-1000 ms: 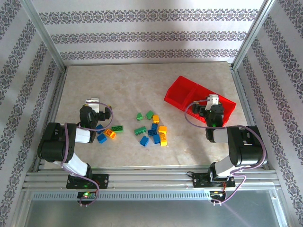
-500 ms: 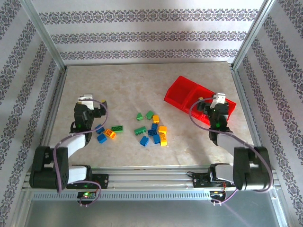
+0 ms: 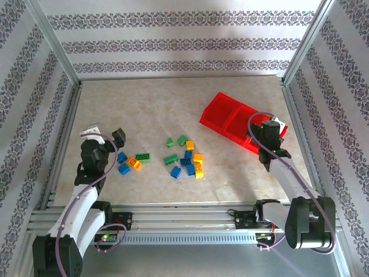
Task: Sort the legos into containers by color
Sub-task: Move the container to the top-center of the table.
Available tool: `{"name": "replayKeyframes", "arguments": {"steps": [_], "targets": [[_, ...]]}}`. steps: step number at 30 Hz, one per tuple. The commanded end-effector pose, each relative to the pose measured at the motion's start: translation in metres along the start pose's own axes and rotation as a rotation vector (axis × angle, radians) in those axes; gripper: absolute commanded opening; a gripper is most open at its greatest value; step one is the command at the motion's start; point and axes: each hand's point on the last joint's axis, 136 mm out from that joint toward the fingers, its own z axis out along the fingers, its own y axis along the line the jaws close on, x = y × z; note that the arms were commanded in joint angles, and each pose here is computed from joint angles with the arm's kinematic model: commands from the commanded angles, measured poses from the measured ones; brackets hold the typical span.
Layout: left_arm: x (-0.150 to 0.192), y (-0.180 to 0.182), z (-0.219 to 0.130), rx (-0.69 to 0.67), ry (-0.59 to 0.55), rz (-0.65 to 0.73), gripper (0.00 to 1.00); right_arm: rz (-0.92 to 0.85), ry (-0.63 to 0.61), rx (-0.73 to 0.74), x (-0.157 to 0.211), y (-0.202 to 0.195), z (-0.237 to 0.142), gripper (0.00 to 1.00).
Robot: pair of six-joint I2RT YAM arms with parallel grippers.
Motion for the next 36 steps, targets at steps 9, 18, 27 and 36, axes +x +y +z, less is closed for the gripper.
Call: {"name": "replayKeyframes", "arguments": {"steps": [9,18,27,36], "targets": [[0.022,0.009,-0.011,-0.036,0.066,-0.096,1.0,0.024,0.154,-0.007,0.026,0.02,0.014,0.86],[0.024,0.015,-0.008,-0.085,0.093,-0.117,0.99,0.012,0.23,-0.009,0.027,0.039,0.043,0.69],[0.027,0.016,-0.008,-0.086,0.104,-0.121,1.0,-0.078,0.306,-0.053,0.044,0.067,0.059,0.42],[0.025,0.016,-0.011,-0.088,0.093,-0.111,1.0,-0.254,0.376,-0.126,0.059,0.106,0.065,0.31]]}}
